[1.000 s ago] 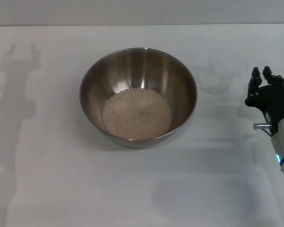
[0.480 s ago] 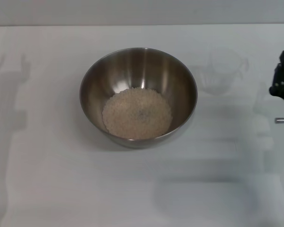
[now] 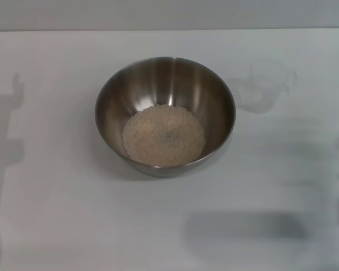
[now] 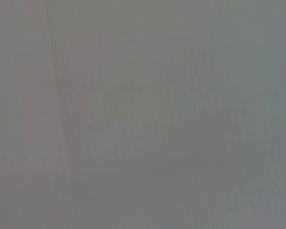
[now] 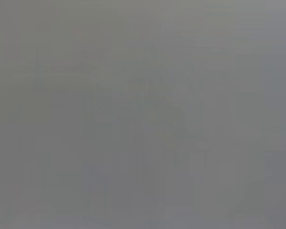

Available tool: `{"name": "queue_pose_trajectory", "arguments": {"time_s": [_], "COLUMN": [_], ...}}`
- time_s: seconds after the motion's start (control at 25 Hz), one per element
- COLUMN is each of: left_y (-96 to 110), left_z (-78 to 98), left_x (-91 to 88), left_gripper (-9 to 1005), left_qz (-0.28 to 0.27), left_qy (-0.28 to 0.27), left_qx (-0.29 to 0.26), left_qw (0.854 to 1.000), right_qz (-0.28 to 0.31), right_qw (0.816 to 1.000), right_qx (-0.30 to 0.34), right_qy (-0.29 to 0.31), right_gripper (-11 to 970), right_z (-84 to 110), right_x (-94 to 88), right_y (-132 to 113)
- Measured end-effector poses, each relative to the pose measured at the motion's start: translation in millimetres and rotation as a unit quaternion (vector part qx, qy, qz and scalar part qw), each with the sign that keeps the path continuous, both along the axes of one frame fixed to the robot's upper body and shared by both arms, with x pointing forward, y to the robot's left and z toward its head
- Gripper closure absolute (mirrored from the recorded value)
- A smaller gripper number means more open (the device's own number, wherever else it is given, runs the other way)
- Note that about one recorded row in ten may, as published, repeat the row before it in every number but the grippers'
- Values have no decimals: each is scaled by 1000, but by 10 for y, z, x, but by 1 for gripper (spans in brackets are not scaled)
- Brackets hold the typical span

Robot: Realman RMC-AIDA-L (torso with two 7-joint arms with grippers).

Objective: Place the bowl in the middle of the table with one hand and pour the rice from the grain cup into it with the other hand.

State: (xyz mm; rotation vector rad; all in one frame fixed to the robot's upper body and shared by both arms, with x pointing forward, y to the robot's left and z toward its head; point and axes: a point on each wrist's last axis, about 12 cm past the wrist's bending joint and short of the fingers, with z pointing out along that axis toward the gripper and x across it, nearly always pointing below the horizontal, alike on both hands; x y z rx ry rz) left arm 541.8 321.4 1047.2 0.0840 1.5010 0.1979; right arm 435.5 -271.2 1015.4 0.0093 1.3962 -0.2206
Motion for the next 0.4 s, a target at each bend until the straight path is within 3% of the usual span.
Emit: {"name": "queue_pose_trajectory", "arguments": {"time_s": [0.4], "left_y": [-12], "left_z": [-8], "left_x": [-67], "left_gripper": [425], "left_qz": [-5], "left_qy": [-15], "left_qx": [3], "left_qw": [1000], "right_qz": [-14], "right_qw": [1000], "right_qx": [9], "right_qy": [10], "right_gripper": [770], "right_z": [-55], "right_x": [-142], "right_y": [-70]}}
